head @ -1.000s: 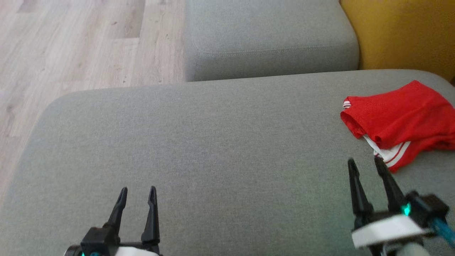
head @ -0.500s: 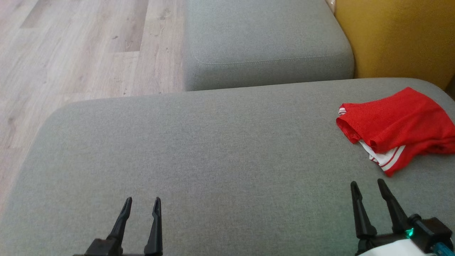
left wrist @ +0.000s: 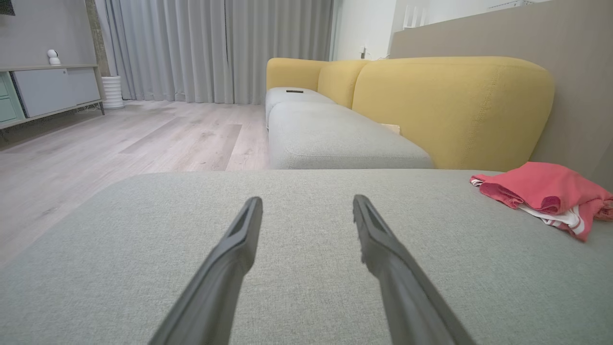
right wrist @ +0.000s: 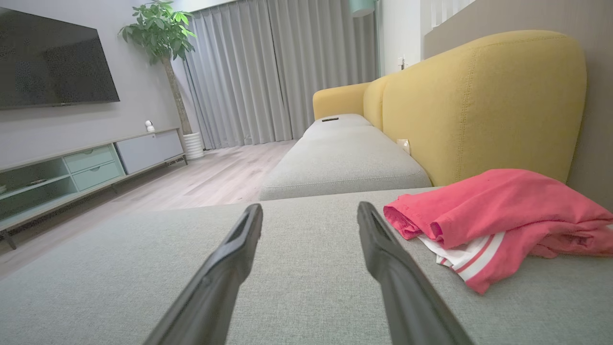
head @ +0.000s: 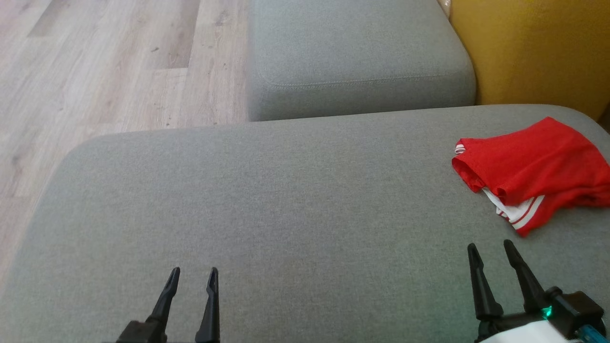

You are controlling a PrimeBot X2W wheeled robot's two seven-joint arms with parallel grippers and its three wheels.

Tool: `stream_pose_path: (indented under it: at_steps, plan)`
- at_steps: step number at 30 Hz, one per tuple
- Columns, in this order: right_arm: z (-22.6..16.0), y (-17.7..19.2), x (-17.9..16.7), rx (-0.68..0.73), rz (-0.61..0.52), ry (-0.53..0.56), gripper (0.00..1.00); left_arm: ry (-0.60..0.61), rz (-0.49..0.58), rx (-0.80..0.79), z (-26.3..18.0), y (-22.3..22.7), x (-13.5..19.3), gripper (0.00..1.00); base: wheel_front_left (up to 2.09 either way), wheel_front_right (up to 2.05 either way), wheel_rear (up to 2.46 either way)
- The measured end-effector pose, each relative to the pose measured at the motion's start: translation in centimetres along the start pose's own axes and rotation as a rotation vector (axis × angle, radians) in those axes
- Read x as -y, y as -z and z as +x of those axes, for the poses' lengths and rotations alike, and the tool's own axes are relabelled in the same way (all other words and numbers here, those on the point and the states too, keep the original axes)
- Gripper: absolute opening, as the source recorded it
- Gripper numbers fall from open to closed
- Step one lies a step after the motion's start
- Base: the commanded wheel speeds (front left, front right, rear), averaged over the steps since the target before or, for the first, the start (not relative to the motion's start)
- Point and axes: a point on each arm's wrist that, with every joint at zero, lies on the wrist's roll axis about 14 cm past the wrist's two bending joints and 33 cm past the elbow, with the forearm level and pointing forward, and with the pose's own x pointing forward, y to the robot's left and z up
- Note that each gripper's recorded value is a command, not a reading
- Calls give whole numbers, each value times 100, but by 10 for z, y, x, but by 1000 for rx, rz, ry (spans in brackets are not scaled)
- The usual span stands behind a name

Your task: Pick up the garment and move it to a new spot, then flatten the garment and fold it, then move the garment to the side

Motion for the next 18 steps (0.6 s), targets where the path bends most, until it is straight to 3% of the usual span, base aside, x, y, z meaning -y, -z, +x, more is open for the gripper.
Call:
stream_pose_path:
  at_steps: [3, 4, 11, 18]
  plan:
    - [1, 1, -1, -3, 0, -2, 100, -3, 0, -4, 0, 1, -1, 100, 0, 0, 0]
    - [1, 1, -1, -3, 1, -2, 0, -4, 0, -5, 0, 1, -1, 0, 0, 0, 0]
    - [-19, 44, 4, -144, 26, 25, 0, -25, -8, -153, -21, 44, -6, 0, 0, 0, 0]
    - [-19, 47, 8, -157, 103, 56, 0, -52, -93, -177, -19, 48, -10, 0, 0, 0, 0]
